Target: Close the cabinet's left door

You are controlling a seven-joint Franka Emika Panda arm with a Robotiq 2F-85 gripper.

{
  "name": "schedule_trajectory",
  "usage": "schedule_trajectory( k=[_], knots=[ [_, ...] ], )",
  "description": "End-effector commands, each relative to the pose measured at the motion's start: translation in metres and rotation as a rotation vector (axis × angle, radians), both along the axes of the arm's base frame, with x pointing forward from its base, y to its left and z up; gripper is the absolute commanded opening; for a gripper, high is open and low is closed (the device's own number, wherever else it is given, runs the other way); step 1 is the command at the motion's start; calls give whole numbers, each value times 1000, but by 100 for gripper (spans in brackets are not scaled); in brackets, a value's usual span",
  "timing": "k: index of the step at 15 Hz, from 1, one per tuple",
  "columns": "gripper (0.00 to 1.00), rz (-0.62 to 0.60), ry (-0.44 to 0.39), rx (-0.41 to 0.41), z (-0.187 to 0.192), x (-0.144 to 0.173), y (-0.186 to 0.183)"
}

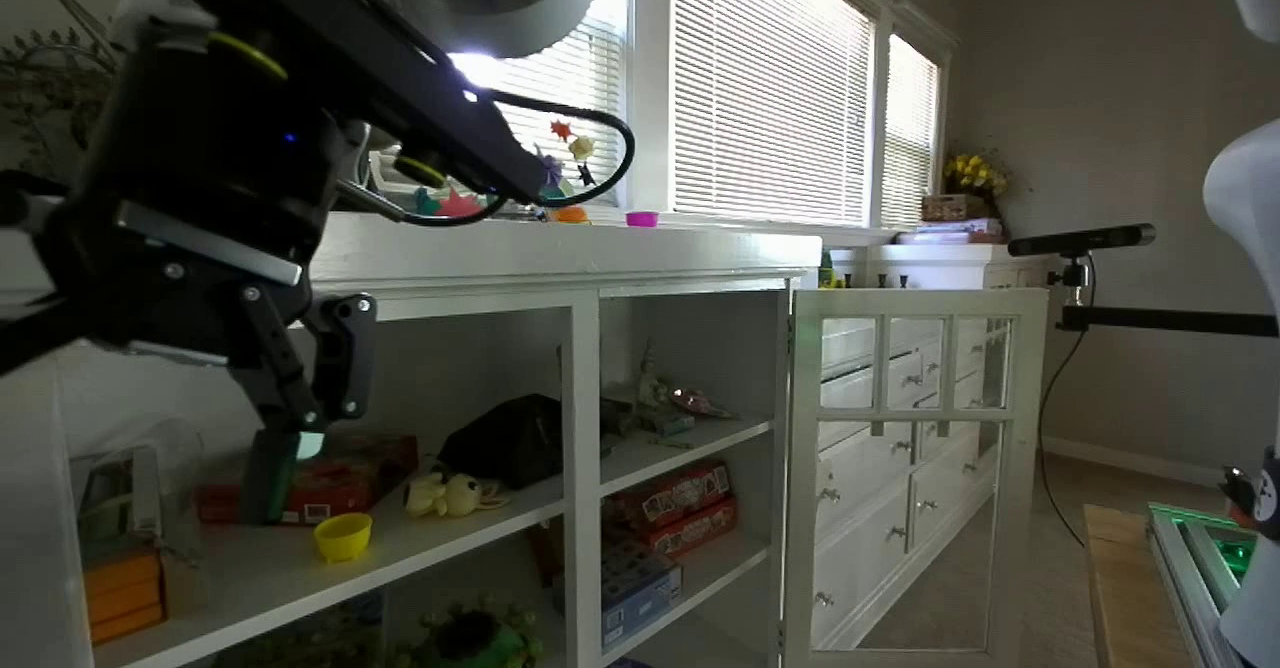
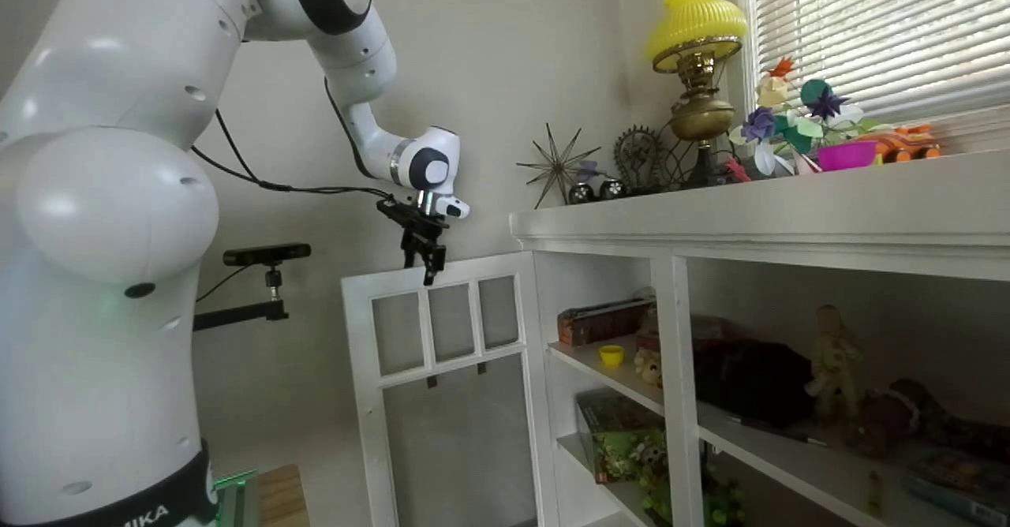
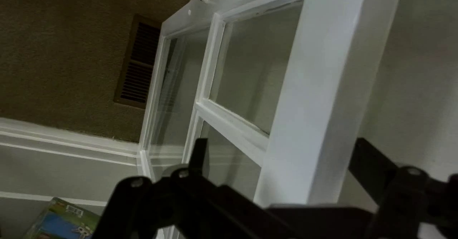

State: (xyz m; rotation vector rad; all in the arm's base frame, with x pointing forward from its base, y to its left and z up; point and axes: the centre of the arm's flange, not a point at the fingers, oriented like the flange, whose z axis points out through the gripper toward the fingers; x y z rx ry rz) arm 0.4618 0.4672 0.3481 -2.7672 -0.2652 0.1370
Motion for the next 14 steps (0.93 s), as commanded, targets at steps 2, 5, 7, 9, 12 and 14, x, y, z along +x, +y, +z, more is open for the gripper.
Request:
schedule_trajectory(
  k=[2, 5, 7, 9, 12, 14],
  knots=[
    [100, 0, 35, -90, -5, -9, -18],
    [100, 8, 52, -122, -11, -10, -24],
    [100, 17, 49, -156, -10, -10, -32],
    [100, 23, 42, -196, -7, -10, -42],
    [100, 14, 36, -259, 1, -11, -62],
    [100, 2, 31, -293, 3, -11, -75]
  ],
)
